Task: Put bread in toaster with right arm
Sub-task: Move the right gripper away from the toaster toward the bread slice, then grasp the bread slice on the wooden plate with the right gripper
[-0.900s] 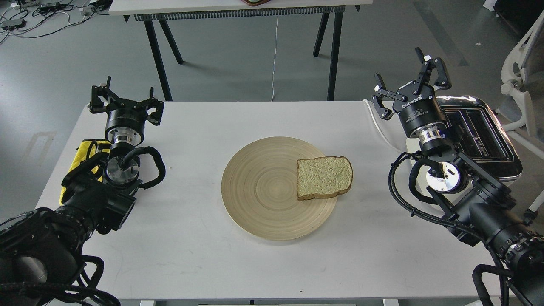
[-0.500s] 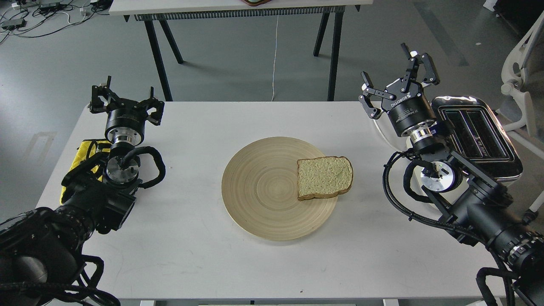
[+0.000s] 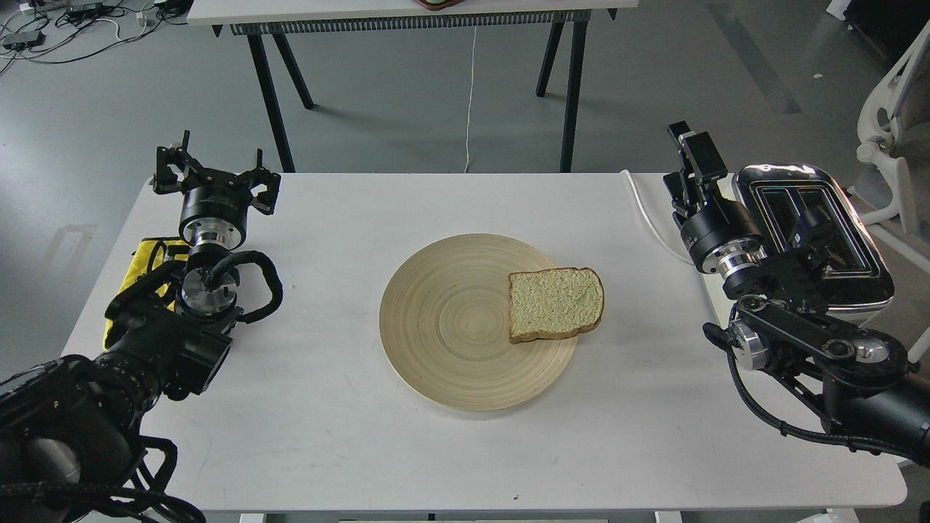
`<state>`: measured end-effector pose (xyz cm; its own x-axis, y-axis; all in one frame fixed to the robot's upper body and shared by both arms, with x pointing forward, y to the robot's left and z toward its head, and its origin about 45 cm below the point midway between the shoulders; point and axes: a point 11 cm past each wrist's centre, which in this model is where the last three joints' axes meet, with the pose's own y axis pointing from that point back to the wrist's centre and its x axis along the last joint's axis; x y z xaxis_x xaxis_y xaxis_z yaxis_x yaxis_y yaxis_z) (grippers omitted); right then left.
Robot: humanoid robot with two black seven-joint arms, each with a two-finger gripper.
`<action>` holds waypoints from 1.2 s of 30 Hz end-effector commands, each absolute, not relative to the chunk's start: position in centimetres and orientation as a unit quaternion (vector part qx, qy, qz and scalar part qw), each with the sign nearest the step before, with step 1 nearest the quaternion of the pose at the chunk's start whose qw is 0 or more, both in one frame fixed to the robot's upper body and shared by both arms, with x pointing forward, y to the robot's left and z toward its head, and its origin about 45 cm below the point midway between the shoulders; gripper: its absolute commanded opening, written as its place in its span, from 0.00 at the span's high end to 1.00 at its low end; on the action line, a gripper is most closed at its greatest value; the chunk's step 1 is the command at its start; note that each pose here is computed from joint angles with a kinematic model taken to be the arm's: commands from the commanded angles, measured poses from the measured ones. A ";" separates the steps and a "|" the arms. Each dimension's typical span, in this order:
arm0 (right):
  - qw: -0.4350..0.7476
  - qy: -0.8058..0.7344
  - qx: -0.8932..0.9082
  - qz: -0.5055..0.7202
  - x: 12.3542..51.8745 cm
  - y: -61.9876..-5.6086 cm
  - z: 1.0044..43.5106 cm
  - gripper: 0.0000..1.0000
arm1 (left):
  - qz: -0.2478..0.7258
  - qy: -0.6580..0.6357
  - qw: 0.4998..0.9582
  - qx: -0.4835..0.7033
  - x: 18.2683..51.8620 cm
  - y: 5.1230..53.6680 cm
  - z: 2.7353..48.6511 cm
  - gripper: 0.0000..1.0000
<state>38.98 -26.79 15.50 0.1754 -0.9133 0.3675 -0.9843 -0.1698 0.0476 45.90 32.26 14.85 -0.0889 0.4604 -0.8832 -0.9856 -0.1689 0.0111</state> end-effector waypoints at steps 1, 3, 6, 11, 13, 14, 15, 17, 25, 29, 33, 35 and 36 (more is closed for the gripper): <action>0.169 -0.606 0.771 0.101 36.0 -24.9 11.6 0.01 | 0.656 0.336 0.550 -0.392 45.9 32.2 14.9 0.00; 0.176 -0.602 0.775 0.079 34.6 -24.0 9.7 0.01 | 0.657 0.336 0.550 -0.391 45.9 32.3 14.8 0.00; 0.187 -0.598 0.777 0.062 33.3 -23.3 8.0 0.01 | 0.657 0.335 0.550 -0.391 45.9 32.3 14.9 0.00; 0.197 -0.596 0.777 0.051 32.4 -22.7 6.7 0.01 | 0.657 0.336 0.550 -0.391 45.9 32.2 14.8 0.00; 0.197 -0.594 0.778 0.047 32.2 -22.4 6.4 0.02 | 0.657 0.335 0.550 -0.391 45.9 32.3 14.9 0.00; 0.196 -0.594 0.779 0.046 32.2 -22.2 6.4 0.02 | 0.657 0.335 0.550 -0.391 45.9 32.3 14.9 0.00; 0.195 -0.594 0.779 0.045 32.1 -22.1 6.4 0.02 | 0.657 0.335 0.550 -0.391 45.9 32.3 14.9 0.00; 0.194 -0.592 0.781 0.042 32.0 -21.8 6.3 0.09 | 0.657 0.336 0.550 -0.391 45.9 32.3 14.8 0.00; 0.208 -0.577 0.789 0.043 31.3 -20.9 5.3 0.57 | 0.657 0.336 0.551 -0.391 45.9 32.3 14.9 0.00; 0.208 -0.574 0.791 0.042 31.2 -20.6 5.2 0.69 | 0.656 0.336 0.551 -0.391 45.9 32.2 14.9 0.00; 0.207 -0.574 0.791 0.043 31.3 -20.6 5.3 0.86 | 0.657 0.335 0.550 -0.391 45.9 32.3 14.9 0.00; 0.201 -0.575 0.792 0.043 31.5 -20.4 5.6 0.97 | 0.656 0.336 0.551 -0.391 45.9 32.2 14.9 0.00; 0.200 -0.577 0.791 0.043 31.6 -20.5 5.8 1.00 | 0.657 0.336 0.550 -0.391 45.9 32.3 14.8 0.00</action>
